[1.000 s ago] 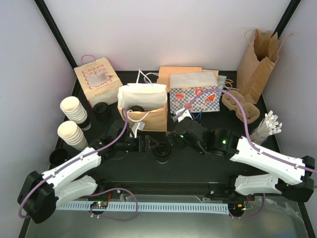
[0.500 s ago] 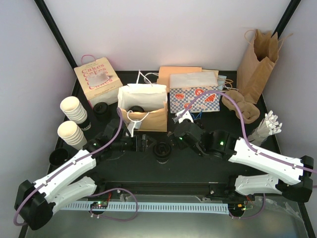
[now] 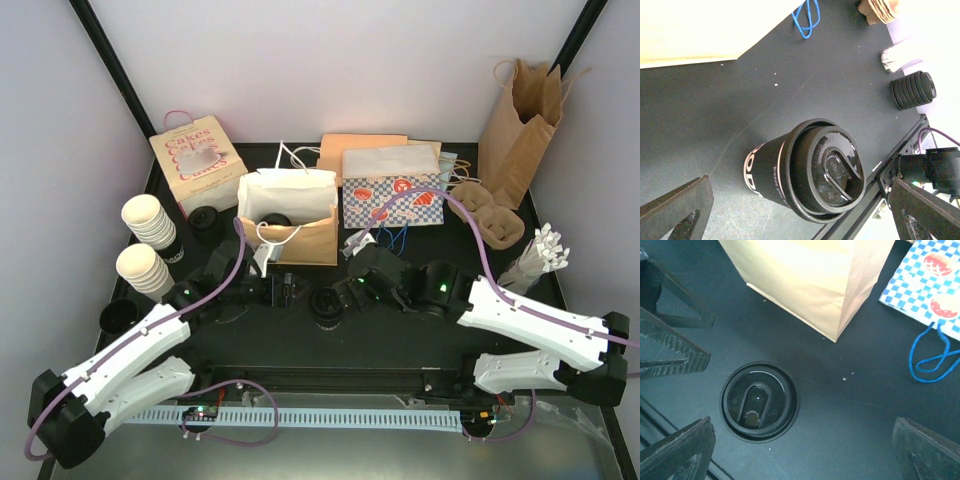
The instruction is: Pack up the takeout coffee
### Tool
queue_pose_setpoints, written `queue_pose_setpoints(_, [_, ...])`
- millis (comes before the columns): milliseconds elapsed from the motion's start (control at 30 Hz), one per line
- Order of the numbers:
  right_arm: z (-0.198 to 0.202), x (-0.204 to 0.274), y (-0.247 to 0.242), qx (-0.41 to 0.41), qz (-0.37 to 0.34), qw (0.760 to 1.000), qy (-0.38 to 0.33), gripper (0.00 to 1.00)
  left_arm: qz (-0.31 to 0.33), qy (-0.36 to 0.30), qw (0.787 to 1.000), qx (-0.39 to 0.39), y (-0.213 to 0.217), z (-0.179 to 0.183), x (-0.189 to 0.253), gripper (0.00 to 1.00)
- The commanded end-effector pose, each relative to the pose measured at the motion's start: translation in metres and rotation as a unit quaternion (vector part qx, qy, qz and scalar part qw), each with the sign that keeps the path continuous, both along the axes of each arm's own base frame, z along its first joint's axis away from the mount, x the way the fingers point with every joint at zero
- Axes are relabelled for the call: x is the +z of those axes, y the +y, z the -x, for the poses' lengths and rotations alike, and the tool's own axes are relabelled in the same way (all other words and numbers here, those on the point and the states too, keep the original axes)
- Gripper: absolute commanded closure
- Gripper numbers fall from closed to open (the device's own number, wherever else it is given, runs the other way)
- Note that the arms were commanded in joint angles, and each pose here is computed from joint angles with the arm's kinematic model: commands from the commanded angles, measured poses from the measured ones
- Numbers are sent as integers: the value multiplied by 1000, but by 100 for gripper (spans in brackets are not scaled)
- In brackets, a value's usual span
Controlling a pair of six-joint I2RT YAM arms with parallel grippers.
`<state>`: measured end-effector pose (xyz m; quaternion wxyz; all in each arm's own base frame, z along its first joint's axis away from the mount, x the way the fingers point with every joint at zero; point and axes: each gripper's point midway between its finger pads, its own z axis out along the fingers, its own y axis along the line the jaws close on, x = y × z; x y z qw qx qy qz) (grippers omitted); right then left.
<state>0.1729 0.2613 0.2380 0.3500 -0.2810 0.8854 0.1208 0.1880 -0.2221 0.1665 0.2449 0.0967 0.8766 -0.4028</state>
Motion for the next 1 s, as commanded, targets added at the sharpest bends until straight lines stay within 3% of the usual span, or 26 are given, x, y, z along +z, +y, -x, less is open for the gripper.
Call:
queue_pose_setpoints(0, [12,-15,4,-2,-2,999,52,1,-14,-32,999,5,6,-6,13,1])
queue_pose_setpoints(200, [22,-40,16,-20,7,994,103,1,-17,-39,999,1,4,-8,9,1])
queue_pose_setpoints(500, [21,-73,31,-47,61,989,126,1,-29,-36,999,-9,3,-8,-2,1])
queue_pose_setpoints(967, [18,-85,43,-89,63,985,135,3,-40,-41,998,31,19,-19,-6,2])
